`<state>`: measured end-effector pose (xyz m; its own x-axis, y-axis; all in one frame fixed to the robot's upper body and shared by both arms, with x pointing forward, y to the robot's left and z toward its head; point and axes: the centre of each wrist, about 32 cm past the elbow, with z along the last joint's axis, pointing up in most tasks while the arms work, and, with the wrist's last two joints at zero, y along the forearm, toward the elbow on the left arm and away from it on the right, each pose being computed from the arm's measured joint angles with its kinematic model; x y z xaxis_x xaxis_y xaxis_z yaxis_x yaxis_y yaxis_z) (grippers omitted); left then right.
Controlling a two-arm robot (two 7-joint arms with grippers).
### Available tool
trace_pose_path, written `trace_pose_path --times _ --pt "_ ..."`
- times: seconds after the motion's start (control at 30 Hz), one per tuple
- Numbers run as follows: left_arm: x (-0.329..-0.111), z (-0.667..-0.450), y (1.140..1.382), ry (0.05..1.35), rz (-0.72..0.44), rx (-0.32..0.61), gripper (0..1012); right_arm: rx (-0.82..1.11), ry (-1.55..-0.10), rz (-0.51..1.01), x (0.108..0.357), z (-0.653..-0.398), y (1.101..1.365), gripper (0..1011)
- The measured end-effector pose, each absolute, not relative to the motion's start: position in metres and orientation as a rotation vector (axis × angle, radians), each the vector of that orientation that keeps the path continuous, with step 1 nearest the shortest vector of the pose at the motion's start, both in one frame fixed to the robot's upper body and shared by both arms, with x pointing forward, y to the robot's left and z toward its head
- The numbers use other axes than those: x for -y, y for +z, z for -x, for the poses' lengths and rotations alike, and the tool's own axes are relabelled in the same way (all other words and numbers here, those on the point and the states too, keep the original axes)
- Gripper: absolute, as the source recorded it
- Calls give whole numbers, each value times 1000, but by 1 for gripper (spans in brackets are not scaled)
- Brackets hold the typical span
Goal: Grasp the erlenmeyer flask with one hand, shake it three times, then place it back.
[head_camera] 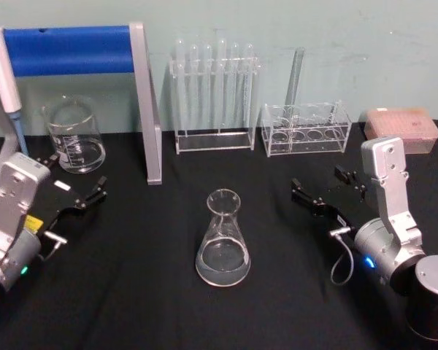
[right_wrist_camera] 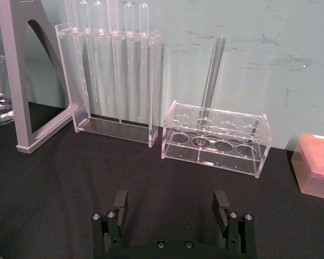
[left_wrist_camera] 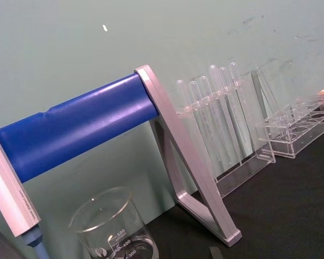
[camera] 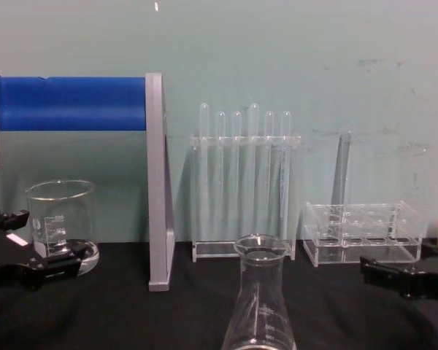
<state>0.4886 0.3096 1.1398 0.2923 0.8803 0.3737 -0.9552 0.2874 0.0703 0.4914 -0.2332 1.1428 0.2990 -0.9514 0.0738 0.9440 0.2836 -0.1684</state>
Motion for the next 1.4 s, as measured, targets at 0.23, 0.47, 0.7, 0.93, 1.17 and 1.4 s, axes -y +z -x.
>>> trace_pose_path --times 0.23,0.47,0.7,0.93,1.17,1.4 --pt "-310 -489 1140 1248 -305 285 1001 -43 -1270 192 233 -491 1143 1002" --pt "-310 -489 1140 1248 -304 285 1001 -43 -1270 191 233 -491 1143 1002" --pt "-310 -489 1140 1248 -304 285 1001 -43 -1271 191 233 -491 1143 1002" --pt "-310 -489 1140 1248 -304 285 1001 -43 -1272 191 233 -491 1143 1002" --pt "-310 -489 1140 1248 -304 285 1001 -43 -1272 191 233 -491 1143 1002" --pt "-310 -489 1140 1248 -304 285 1001 -43 -1272 191 233 -491 1143 1002"
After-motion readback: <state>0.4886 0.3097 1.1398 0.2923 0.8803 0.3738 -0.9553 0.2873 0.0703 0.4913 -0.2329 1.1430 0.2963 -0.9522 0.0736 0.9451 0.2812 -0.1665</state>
